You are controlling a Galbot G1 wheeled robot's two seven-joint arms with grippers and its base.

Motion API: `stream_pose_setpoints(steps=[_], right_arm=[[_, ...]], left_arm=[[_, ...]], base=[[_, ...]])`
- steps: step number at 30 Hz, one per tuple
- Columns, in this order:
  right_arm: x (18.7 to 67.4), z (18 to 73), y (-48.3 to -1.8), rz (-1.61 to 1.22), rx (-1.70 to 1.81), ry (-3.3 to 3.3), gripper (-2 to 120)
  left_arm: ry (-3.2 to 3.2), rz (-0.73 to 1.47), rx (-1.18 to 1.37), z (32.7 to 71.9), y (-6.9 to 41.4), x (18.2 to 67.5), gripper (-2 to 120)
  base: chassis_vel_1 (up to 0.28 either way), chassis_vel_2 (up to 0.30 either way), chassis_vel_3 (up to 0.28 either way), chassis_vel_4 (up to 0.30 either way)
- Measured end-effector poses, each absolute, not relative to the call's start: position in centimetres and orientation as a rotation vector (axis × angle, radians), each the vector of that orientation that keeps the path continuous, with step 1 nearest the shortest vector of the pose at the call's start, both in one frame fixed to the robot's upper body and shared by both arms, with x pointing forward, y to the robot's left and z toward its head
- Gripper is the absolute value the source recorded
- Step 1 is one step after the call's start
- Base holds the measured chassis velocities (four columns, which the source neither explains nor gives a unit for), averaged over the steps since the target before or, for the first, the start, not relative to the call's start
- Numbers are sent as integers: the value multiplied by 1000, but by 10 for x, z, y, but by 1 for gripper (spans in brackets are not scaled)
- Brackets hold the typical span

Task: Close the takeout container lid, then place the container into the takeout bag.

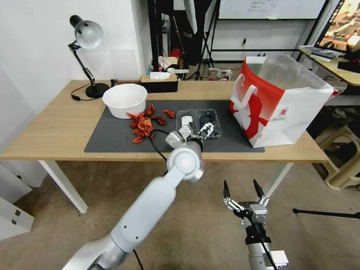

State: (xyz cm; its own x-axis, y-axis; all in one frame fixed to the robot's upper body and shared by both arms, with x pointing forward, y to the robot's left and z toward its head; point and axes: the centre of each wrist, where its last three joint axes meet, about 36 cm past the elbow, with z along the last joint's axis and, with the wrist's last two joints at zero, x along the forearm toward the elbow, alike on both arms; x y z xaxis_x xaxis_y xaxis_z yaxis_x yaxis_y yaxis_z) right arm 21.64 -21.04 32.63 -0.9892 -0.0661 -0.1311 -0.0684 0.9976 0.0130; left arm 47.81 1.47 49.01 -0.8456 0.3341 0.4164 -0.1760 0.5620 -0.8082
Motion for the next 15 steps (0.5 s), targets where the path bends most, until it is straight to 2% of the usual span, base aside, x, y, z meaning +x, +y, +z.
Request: stream_pose_setpoints(steps=[15], right_arm=[[215,324,-208,25,-120,3015,100]], left_arm=[[-2273,1279,-93,486,24,485,100]], base=[[0,0,0,0]])
